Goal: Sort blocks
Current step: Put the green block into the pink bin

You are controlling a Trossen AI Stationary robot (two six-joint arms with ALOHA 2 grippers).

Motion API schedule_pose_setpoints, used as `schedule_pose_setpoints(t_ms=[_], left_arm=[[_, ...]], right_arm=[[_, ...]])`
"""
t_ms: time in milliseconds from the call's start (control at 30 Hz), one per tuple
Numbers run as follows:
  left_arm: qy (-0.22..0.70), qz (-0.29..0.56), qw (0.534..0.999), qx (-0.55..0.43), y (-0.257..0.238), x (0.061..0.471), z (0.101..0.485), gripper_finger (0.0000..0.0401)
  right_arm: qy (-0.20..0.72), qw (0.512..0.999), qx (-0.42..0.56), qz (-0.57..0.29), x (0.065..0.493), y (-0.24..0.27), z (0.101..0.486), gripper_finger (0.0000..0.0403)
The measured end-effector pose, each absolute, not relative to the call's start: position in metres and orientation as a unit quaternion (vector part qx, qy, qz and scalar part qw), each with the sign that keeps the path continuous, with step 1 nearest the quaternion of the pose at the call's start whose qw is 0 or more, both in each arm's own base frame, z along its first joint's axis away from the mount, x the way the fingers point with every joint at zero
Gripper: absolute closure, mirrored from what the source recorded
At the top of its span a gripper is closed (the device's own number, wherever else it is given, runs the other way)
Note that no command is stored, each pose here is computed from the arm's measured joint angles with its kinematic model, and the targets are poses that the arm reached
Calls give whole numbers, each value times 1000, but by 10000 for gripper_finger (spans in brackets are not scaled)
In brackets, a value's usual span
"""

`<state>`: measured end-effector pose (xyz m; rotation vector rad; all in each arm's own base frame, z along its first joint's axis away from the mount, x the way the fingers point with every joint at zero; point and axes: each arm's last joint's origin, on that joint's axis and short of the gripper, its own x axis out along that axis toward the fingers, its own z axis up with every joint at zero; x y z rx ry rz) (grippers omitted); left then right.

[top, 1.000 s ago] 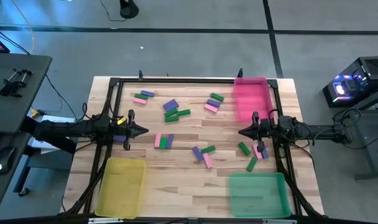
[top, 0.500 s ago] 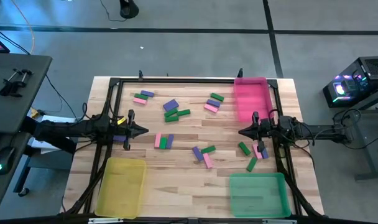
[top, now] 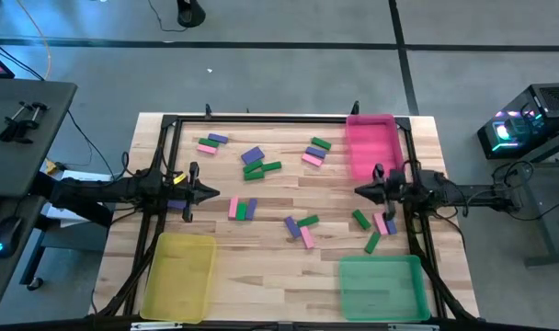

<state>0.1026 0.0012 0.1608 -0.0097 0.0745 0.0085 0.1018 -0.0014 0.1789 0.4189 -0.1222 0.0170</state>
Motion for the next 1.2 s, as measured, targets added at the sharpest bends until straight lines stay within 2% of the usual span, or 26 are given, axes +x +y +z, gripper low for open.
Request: schedule_pose_setpoints(t_ms=[67, 167, 333, 567, 700, 833, 933, 1000, 1200], left_arm=[[37, 5, 999, -19, 1, 103, 161, 401], [37, 6, 998, -46, 1, 103, 161, 401], [36, 7, 989, -146, 1, 103, 161, 401], [36, 10, 973, -228, 1, 103, 161, 401], [35, 11, 969, -246, 1, 103, 161, 401], [35, 11, 969, -246, 1, 103, 161, 401], [35, 12, 969, -246, 1, 103, 161, 401], [35, 12, 969, -246, 1, 103, 161, 401], [35, 12, 969, -245, 1, 103, 161, 401]], right_arm=[[-109, 955, 275, -23, 100, -4, 186, 402], [-169, 930, 322, -52, 98, -7, 195, 402], [-207, 935, 282, 53, 98, 4, 209, 402], [-150, 964, 205, 80, 119, 27, 231, 402], [-106, 984, 112, 87, 136, 39, 240, 402], [-69, 987, 121, 84, 152, 45, 245, 402], [-3, 988, 125, 87, 161, 49, 255, 402], [78, 989, 106, 74, 166, 51, 261, 402], [324, 943, 60, -50, 171, 52, 269, 401]])
